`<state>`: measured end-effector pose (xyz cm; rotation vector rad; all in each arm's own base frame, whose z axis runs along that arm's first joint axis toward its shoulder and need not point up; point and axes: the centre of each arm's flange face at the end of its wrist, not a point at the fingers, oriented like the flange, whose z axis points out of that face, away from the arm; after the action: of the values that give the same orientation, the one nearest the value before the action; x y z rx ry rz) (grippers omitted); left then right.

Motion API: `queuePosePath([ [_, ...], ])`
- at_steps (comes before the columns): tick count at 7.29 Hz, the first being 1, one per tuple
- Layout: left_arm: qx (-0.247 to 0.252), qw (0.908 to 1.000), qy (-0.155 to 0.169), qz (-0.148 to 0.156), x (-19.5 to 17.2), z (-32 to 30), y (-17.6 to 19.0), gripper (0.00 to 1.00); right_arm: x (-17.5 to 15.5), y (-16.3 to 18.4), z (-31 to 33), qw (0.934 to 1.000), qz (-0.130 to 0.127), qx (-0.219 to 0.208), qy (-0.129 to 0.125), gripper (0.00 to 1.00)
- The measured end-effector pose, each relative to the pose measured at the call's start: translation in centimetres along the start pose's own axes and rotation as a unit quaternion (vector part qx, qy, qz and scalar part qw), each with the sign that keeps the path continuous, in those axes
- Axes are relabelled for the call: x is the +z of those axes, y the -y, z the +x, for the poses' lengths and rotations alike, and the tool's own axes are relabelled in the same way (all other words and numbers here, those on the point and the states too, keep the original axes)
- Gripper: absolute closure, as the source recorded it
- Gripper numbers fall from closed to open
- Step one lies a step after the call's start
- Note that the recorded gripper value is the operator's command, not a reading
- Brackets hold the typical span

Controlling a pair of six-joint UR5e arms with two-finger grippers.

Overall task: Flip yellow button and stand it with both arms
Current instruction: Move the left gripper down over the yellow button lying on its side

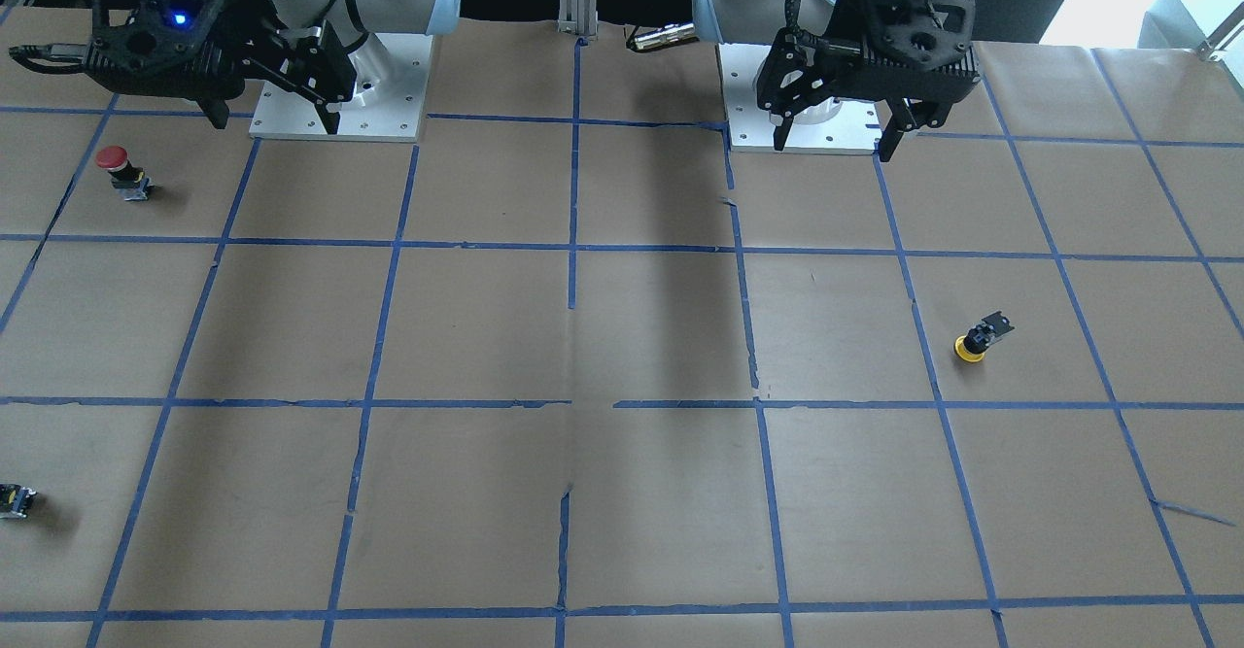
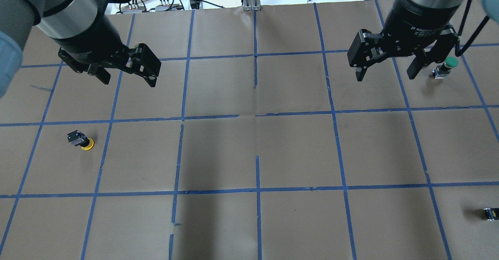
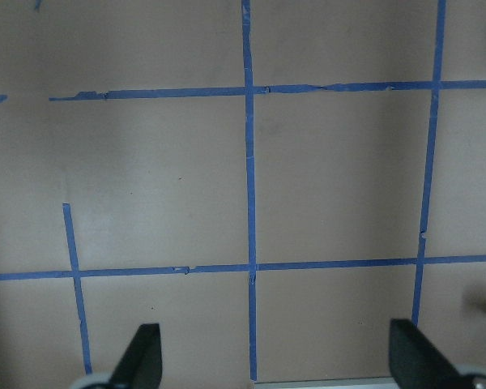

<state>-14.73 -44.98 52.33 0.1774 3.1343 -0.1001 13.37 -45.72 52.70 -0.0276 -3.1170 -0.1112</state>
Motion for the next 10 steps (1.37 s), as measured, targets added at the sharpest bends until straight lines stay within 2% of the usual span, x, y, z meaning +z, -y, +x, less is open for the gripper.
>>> queuePosePath([
  [2, 0.003, 1.0000, -0.001, 0.000, 0.1, -0.2, 0.0, 0.00, 0.0, 0.0, 0.0, 1.0000, 0.000, 0.000, 0.001, 0.00],
  [3, 0.021, 0.9998, 0.000, -0.001, 0.1, -0.8, 0.1, 0.00, 0.0, 0.0, 0.0, 1.0000, 0.000, 0.000, 0.001, 0.00],
  [5, 0.103, 0.9946, 0.004, -0.008, 0.5, -4.9, 0.5, 0.00, 0.0, 0.0, 0.0, 1.0000, 0.000, 0.000, 0.002, 0.00],
  [6, 0.153, 0.9882, 0.003, -0.015, 1.0, -8.1, 0.6, 0.00, 0.0, 0.0, 0.0, 1.0000, 0.000, 0.000, 0.001, 0.00],
  [7, 0.206, 0.9783, -0.001, -0.024, 1.9, -11.7, 0.4, 0.00, 0.0, -0.1, 0.0, 1.0000, -0.002, 0.000, 0.001, 0.00],
  [8, 0.268, 0.9627, -0.011, -0.032, 3.3, -15.3, 0.0, 0.00, 0.0, -0.1, -0.1, 1.0000, -0.003, -0.001, 0.001, 0.00],
  [9, 0.333, 0.9420, -0.018, -0.036, 4.8, -18.3, -0.5, 0.00, 0.0, -0.1, -0.1, 1.0000, -0.002, -0.001, 0.001, 0.00],
  [10, 0.397, 0.9173, -0.016, -0.031, 6.5, -21.1, -0.8, 0.00, 0.0, -0.1, -0.1, 1.0000, -0.001, -0.001, 0.002, 0.00],
])
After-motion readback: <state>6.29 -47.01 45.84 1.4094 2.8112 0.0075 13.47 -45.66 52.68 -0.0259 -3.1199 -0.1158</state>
